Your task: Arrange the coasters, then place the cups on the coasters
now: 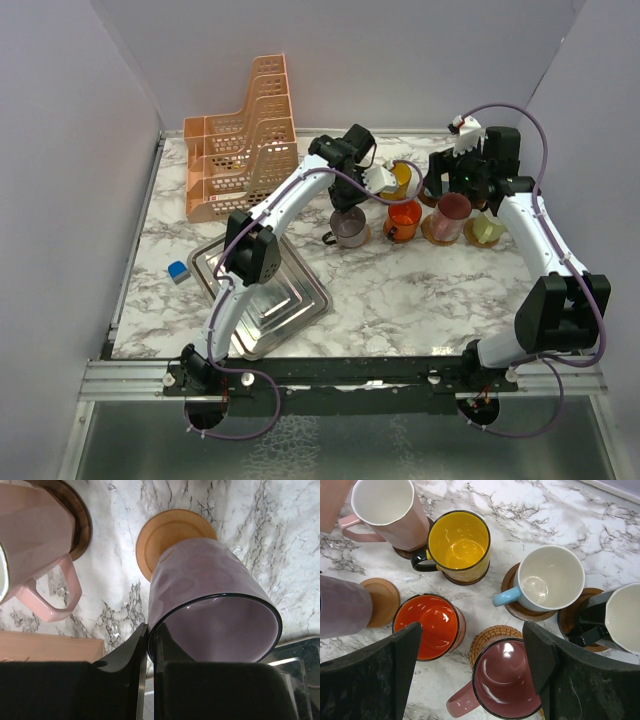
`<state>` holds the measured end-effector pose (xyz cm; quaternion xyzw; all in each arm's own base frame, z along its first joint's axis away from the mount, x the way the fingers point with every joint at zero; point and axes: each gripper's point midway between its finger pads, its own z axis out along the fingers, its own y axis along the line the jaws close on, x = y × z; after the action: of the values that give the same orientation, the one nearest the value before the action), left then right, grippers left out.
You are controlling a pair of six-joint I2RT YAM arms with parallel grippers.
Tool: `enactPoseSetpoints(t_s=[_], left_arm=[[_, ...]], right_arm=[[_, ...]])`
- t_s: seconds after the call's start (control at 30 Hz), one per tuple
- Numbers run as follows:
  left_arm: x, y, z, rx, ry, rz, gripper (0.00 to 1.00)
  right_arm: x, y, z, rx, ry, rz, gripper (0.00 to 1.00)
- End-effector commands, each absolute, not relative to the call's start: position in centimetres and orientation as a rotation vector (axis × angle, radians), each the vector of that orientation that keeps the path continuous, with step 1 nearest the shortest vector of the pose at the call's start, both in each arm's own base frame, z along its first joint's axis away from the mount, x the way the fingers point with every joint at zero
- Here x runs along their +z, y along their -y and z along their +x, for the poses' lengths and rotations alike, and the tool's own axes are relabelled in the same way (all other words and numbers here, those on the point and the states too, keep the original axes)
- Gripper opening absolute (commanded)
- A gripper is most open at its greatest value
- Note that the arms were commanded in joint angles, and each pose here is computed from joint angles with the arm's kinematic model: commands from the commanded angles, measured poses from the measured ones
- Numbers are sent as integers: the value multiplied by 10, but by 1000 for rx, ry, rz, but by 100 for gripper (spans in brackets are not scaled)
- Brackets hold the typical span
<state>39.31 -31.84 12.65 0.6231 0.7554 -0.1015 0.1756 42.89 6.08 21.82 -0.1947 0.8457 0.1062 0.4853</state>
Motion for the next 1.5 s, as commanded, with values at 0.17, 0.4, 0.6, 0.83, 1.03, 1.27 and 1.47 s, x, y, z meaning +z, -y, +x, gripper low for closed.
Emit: enactPoseSetpoints(t_s=[0.17, 0.4, 0.6, 0.83, 1.03, 1.27, 1.47], left_arm=[[140, 328, 411, -207, -2092, 1701, 0], [136, 335, 408, -250, -2089, 1702, 0], [134, 340, 409, -259, -2091, 1687, 0], [132, 343, 411, -258, -2090, 1688, 0], [126, 345, 409, -256, -2095, 1702, 0], [122, 345, 408, -244, -2099, 1712, 0], [118, 344, 409, -235, -2108, 1714, 1]], right_arm=[[226, -64, 430, 286, -2016, -490, 83], [222, -66, 430, 297, -2025, -494, 83], [221, -66, 430, 299, -2028, -495, 83], [223, -66, 429, 303, -2022, -497, 83], [222, -58, 432, 254, -2033, -465, 83], [222, -54, 434, 233, -2039, -446, 83], [221, -53, 435, 231, -2042, -442, 83]])
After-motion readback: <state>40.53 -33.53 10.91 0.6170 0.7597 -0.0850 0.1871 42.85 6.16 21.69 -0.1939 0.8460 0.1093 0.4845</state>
